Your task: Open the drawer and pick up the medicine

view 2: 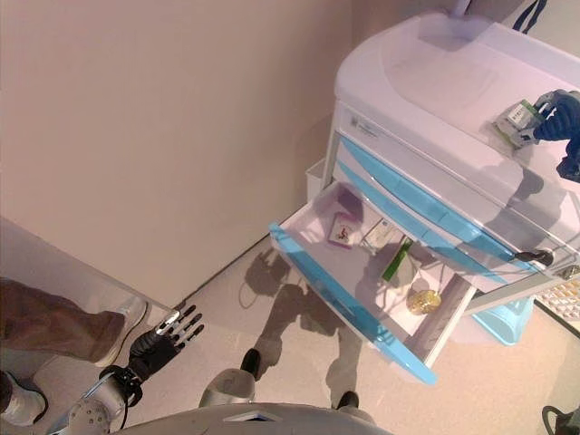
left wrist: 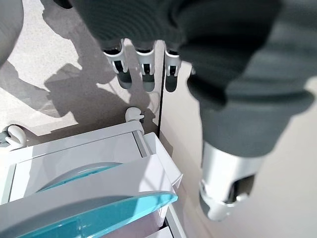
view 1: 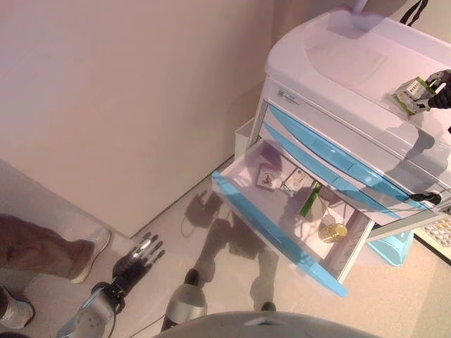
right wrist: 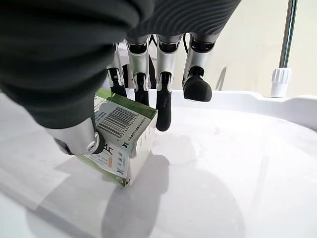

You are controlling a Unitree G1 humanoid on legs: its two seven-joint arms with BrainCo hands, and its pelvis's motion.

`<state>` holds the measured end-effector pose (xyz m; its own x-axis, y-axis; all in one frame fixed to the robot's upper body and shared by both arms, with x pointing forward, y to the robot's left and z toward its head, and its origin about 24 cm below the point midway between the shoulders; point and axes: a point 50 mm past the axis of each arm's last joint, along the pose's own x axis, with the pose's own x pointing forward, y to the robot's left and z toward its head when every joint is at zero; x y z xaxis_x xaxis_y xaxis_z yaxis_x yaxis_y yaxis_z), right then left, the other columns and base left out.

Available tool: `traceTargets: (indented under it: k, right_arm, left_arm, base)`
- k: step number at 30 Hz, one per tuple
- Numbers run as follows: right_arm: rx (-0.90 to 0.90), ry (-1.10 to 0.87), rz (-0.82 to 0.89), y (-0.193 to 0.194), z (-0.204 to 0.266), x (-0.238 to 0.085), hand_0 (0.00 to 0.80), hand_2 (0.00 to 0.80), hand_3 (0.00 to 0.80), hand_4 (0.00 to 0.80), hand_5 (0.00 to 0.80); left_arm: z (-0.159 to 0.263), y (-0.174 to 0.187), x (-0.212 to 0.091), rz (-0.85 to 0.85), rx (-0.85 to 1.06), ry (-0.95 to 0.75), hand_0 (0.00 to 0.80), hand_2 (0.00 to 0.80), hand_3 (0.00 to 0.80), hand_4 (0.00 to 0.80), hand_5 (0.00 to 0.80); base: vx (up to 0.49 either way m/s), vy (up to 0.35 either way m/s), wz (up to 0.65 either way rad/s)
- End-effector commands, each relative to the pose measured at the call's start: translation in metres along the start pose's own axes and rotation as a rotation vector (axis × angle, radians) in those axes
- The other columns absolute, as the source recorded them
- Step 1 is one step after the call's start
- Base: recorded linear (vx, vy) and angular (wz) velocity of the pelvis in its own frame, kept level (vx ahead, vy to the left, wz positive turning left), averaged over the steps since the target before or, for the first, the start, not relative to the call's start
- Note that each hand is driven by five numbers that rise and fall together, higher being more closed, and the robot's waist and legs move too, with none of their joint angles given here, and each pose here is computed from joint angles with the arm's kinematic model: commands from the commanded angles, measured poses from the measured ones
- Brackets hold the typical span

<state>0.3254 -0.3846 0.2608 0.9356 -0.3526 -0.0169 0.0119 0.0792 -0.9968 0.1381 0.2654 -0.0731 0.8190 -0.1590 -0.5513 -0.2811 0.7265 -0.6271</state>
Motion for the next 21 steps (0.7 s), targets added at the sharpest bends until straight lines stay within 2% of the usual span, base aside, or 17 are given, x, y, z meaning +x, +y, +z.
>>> traceTargets:
  k: [1, 7, 8, 9, 10, 11, 21]
  right_arm:
    - [-0.118, 0.072, 0.007, -0.0184, -0.0136, -0.0039, 0.8, 0.8, 0.8, 0.8, 0.8]
    - [-0.111, 0.093, 0.009, -0.0195, -0.0184, -0.0042, 0.8, 0.8, 0.8, 0.8, 0.8]
    - [-0.113, 0.096, 0.013, -0.019, -0.0185, -0.0041, 0.678, 0.678, 0.678, 0.678, 0.678]
    - [-0.121, 0.099, 0.013, -0.0179, -0.0189, -0.0041, 0.402, 0.402, 0.402, 0.402, 0.402]
    - [-0.126, 0.101, 0.012, -0.0177, -0.0195, -0.0041, 0.254, 0.254, 0.254, 0.254, 0.254]
    - [-0.127, 0.104, 0.016, -0.0177, -0.0198, -0.0043, 0.0, 0.0, 0.0, 0.0, 0.0]
    - [-0.136, 0.129, 0.002, -0.018, -0.0207, -0.0036, 0.0, 0.0, 0.0, 0.0, 0.0]
  left_arm:
    - [0.0128, -0.0125, -0.0011, -0.076, 0.058, 0.002, 0.0, 0.0, 0.0, 0.0, 0.0]
    - [0.0166, -0.0134, -0.0022, -0.082, 0.07, 0.004, 0.0, 0.0, 0.0, 0.0, 0.0]
    - [0.0169, -0.0137, -0.002, -0.083, 0.07, 0.004, 0.0, 0.0, 0.0, 0.0, 0.0]
    - [0.0168, -0.0134, -0.0021, -0.084, 0.071, 0.005, 0.0, 0.0, 0.0, 0.0, 0.0]
    - [0.0172, -0.0133, -0.0023, -0.084, 0.072, 0.007, 0.0, 0.0, 0.0, 0.0, 0.0]
    - [0.0173, -0.0132, -0.0027, -0.083, 0.071, 0.007, 0.0, 0.0, 0.0, 0.0, 0.0]
    - [0.0177, -0.0136, -0.0037, -0.083, 0.071, 0.008, 0.0, 0.0, 0.0, 0.0, 0.0]
  base:
    - [0.0, 0.0, 0.0]
    - [0.0, -0.017, 0.07]
    - [0.0, 0.0, 0.0]
    - [0.0, 0.0, 0.0]
    - [0.0, 0.0, 0.0]
    - [0.0, 0.0, 0.0]
    - [0.0, 0.0, 0.0]
